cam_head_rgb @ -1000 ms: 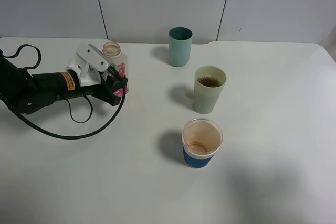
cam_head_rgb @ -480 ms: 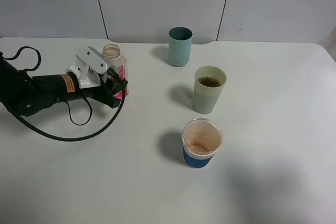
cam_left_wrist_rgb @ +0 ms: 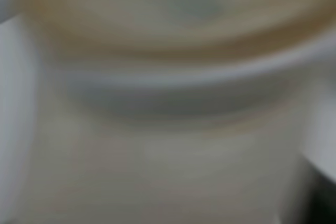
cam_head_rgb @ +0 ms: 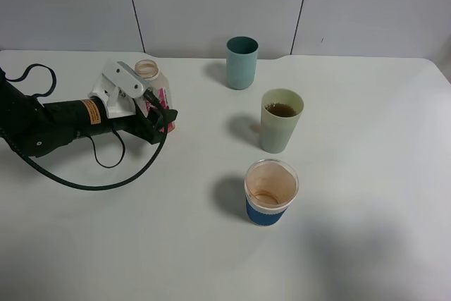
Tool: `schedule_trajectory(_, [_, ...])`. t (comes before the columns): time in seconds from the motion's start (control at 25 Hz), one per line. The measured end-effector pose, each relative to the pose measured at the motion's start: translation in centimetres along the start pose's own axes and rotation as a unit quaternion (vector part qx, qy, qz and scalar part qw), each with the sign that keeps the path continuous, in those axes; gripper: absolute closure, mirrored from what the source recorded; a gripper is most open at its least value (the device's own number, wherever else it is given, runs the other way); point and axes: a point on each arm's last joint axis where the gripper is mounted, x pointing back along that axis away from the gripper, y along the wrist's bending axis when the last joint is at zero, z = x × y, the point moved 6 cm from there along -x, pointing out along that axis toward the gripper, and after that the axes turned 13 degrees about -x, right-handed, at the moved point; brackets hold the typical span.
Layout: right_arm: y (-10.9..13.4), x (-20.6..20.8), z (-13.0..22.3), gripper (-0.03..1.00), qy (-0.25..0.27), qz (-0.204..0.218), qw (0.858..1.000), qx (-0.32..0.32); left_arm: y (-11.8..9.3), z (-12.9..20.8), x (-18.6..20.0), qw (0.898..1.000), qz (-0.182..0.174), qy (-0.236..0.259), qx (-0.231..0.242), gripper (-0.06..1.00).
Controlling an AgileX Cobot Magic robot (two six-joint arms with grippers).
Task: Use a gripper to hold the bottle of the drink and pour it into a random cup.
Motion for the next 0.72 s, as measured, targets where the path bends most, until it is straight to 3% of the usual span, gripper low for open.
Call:
schedule_trajectory(0.08, [0.00,0.00,0.00,-0.02,0.000,0.000,1.000,0.000,0.01,-0.05,0.00,1.000,0.000,-0.002,0.000,0.19])
schedule_trajectory(0.2, [0.00,0.00,0.00,-0.02,0.000,0.000,1.000,0.000,0.01,-0.07,0.00,1.000,0.000,-0.002,0.000,0.08])
schedule_trajectory(0.72, [0.00,0.00,0.00,-0.02,0.000,0.000,1.000,0.000,-0.20,-0.50,0.56,1.000,0.000,-0.005,-0.002,0.07])
